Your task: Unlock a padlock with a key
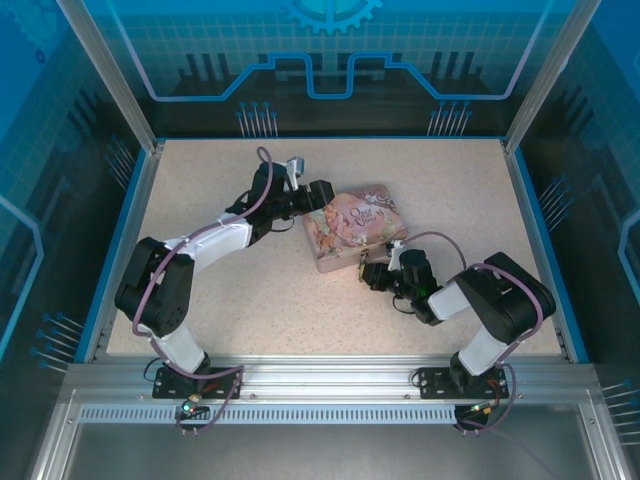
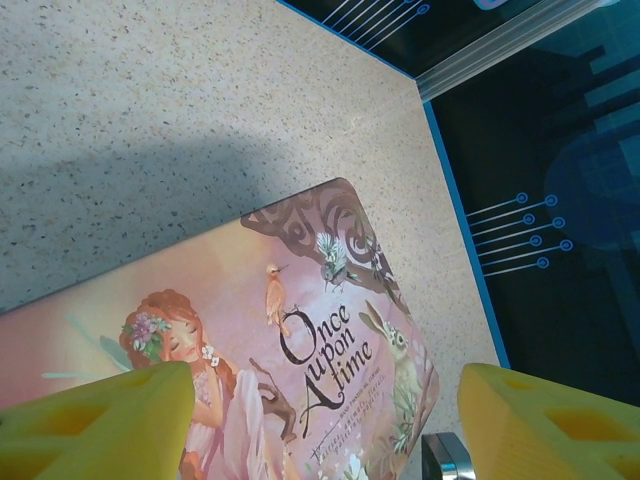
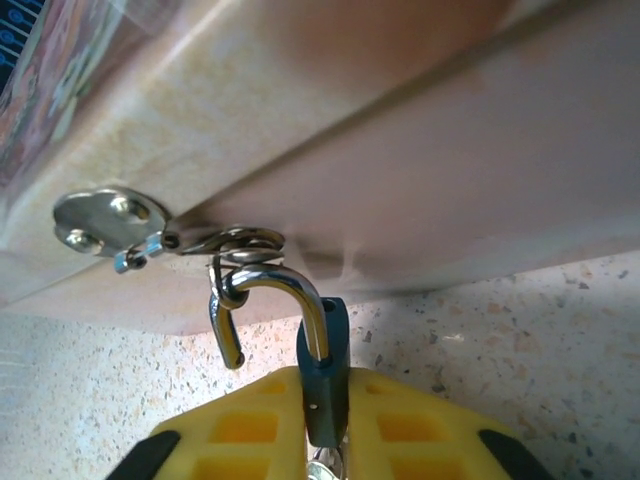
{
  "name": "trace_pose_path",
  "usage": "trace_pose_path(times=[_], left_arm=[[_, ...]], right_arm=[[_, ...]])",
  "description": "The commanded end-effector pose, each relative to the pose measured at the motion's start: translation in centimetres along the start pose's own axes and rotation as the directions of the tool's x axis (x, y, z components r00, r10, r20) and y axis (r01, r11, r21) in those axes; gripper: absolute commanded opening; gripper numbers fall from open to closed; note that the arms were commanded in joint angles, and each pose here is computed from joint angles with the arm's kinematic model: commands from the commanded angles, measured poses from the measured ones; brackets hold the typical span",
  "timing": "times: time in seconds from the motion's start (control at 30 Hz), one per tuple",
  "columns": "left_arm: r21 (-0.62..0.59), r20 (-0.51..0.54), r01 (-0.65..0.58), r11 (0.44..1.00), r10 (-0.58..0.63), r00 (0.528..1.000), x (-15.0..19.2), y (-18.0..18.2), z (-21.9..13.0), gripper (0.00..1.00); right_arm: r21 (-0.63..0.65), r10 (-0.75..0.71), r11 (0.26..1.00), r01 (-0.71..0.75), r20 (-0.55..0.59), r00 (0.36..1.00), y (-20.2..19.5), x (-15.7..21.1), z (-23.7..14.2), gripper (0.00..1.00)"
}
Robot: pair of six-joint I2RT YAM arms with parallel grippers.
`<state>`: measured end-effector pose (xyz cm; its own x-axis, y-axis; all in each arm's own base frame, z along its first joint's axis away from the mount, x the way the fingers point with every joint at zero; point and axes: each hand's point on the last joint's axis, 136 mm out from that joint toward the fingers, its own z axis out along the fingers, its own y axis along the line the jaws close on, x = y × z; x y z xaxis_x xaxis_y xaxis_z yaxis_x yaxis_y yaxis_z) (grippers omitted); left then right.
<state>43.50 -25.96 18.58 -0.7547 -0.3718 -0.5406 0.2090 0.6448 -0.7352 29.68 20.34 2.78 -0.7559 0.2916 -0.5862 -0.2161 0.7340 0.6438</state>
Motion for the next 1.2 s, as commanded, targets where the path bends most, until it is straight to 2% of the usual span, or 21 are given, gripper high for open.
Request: trace_pose_path(times=[0.0,0.17,0.5,0.77,1.03,1.17], left_arm=[[0.032,-0.012,-0.036,0.999,0.036,0.999,-0.2,-1.1,0.4,0.71],[0.028,-0.012,-0.034,0.999,0.034,0.999,-0.1,-0.9,0.4,0.71],[0.028,-0.033,-0.016,0.999,0.017,0.999,0.5,-0.4,1.1,0.71],[0.006,-0.075,-0.001,1.000,0.001,0.997,2.8,1.0,2.3,0.70],[0.062,-0.083,-0.056,0.997,0.061,0.995,3.7,-1.9,2.4,0.71],[0.090,-0.122,-0.032,0.995,0.043,0.992,5.0,-2.6,3.8,0.70]], right_arm=[[0.022,0.016,1.000,-0.016,0.008,1.000,-0.6,-0.3,-0.1,0.08],[0.027,0.032,0.999,-0.033,0.028,0.999,-0.4,-0.8,-0.5,0.03],[0.133,0.134,0.980,-0.148,0.112,0.985,-1.4,-2.7,-2.0,0.02],[0.196,0.165,0.962,-0.193,0.150,0.975,-2.0,-3.9,-2.4,0.02],[0.200,0.180,0.958,-0.204,0.131,0.975,-2.4,-3.6,-1.6,0.02],[0.199,0.179,0.959,-0.201,0.122,0.976,-2.5,-3.5,-1.3,0.02]])
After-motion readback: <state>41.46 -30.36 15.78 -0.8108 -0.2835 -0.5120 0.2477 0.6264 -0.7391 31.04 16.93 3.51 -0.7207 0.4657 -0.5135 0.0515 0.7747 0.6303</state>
